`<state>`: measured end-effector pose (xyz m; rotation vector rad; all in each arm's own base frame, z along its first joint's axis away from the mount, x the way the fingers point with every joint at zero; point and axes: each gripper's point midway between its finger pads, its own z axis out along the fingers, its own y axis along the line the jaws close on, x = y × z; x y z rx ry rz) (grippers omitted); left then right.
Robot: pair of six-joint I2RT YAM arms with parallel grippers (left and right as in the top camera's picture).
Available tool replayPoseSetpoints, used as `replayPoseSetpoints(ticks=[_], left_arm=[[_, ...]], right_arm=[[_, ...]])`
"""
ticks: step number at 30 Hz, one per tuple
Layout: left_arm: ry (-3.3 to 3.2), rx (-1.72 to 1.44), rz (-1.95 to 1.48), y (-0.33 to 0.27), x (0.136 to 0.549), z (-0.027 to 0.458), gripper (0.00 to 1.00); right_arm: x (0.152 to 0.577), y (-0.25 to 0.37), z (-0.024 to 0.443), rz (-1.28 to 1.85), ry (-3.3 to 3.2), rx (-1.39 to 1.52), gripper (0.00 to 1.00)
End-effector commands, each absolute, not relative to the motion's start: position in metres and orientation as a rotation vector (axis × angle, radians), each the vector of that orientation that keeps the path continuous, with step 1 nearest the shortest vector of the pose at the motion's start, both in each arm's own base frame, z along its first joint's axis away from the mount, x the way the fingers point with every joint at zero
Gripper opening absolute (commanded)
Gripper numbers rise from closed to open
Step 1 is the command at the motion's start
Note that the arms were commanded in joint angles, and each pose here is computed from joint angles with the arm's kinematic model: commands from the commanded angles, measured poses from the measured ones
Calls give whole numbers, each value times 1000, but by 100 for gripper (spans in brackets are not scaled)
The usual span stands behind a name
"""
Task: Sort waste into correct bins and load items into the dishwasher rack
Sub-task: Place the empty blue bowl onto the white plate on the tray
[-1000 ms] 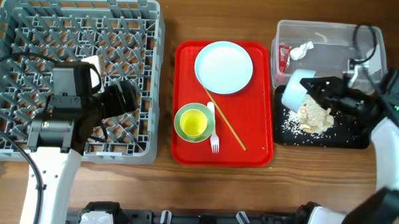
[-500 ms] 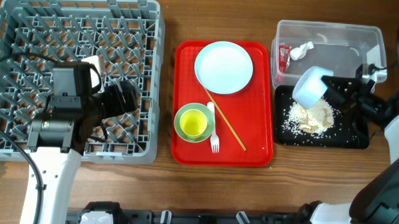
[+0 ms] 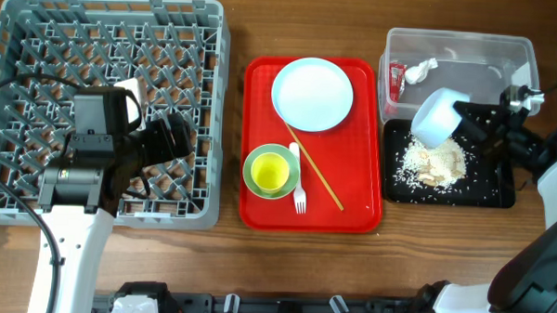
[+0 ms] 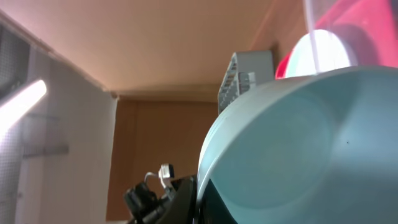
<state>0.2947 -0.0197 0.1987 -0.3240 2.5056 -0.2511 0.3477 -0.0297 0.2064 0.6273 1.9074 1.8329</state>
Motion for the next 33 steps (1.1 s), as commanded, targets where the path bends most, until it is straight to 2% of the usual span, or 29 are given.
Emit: replayPoseSetpoints(ticks=[1,5,12,22,28,33], left_arm=[[2484,-313,-235,-17,297,207,100],[2484,-313,-235,-17,297,207,100],[2483,-313,-234,-17,297,207,100],[2479,-312,-235,-17,298,207,100],[2480,-312,-235,-17,298,207,100],[2480,-312,-235,-17,298,207,100]], right_arm=[[353,-37,181,1641,2007,708,4],[344,-28,168,1482,2114,611,4],[338,1,204,1189,2221,331,4],[357,99,232,594,2262,-183,4],[370,155,252,493,2215,-347,4],[394,171,258,467,2345,-373,4]])
